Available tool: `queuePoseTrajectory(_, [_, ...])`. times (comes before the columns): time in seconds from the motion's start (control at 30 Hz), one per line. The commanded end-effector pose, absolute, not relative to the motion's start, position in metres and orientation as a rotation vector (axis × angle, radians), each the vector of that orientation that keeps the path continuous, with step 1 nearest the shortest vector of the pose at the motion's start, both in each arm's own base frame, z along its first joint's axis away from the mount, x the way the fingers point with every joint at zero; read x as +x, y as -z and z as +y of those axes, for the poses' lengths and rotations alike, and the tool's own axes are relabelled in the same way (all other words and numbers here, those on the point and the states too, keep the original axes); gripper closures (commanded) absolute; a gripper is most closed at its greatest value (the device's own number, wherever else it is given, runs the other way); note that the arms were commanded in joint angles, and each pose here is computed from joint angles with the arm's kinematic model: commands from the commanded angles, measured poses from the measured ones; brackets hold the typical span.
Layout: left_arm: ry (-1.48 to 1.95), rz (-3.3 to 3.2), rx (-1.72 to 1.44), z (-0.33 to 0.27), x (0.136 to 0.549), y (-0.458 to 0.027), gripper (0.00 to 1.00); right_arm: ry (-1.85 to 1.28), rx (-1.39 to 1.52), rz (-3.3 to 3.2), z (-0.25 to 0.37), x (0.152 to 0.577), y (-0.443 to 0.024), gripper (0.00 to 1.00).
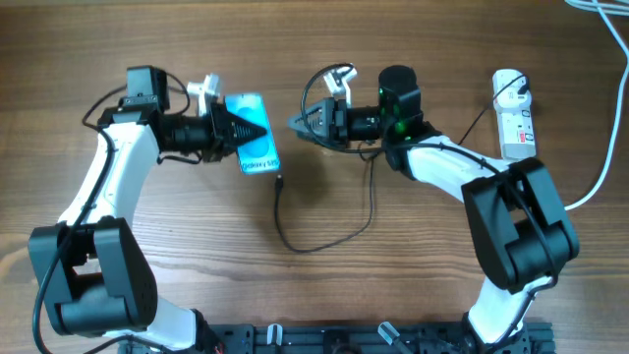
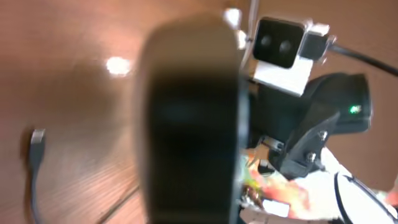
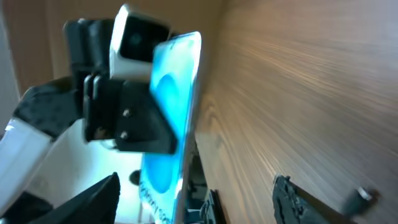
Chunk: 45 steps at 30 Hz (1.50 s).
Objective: Plug charger to phone and switch on socket
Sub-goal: 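Release the phone from the right gripper and move right gripper away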
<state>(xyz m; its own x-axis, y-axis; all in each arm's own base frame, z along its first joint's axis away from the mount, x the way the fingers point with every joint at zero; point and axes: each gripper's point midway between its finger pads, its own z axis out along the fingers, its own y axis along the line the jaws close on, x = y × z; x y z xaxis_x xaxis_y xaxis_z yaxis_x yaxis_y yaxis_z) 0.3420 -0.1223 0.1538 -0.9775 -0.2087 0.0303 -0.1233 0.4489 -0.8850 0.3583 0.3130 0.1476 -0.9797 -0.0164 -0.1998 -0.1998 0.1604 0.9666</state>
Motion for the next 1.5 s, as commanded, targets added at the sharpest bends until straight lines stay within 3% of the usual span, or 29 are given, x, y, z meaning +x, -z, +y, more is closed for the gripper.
queuePoseTrajectory(0.0, [1.44,2.763,-0.356,-0.121,0.321,-0.144,0.96,-1.682,-0.195,2.371,0.297,0.37,-0.101,0.01])
queuePoseTrajectory(0.13, [1.45,2.884,-0.396,-0.133,0.296,-0.14,0.96,-1.229,0.069,2.605,0.259,0.383,-0.037,0.0])
queuePoseTrajectory(0.27, [1.475,2.952,-0.395,-0.145,0.28,-0.141,0.96,-0.904,0.225,2.683,0.225,0.39,-0.007,0.0])
queuePoseTrajectory(0.53, [1.493,3.082,-0.621,-0.168,0.26,-0.142,0.96,-0.645,0.304,2.706,0.195,0.394,0.009,0.0])
queuePoseTrajectory(0.6, [1.486,3.11,-0.708,-0.174,0.257,-0.142,0.9,-0.581,0.322,2.704,0.187,0.396,0.012,0.0])
queuePoseTrajectory(0.77, [1.703,3.091,-0.755,-0.195,0.248,-0.162,0.96,-0.377,0.38,2.689,0.161,0.399,0.019,0.0])
queuePoseTrajectory(1.03, [2.172,2.958,-0.931,-0.21,0.235,-0.209,0.85,-0.358,0.387,2.683,0.158,0.4,0.019,0.0])
queuePoseTrajectory(1.1, [2.207,2.945,-0.954,-0.211,0.234,-0.213,0.87,-0.357,0.386,2.685,0.158,0.4,0.019,0.0])
queuePoseTrajectory(1.17, [2.262,2.912,-0.958,-0.212,0.235,-0.219,0.96,-0.357,0.387,2.686,0.158,0.4,0.019,0.0])
queuePoseTrajectory(1.3, [2.448,2.815,-1.096,-0.214,0.233,-0.239,0.96,-0.356,0.387,2.686,0.158,0.4,0.019,0.0])
queuePoseTrajectory(1.47, [2.448,2.841,-1.35,-0.212,0.223,-0.245,0.96,-0.356,0.386,2.687,0.158,0.399,0.019,0.0])
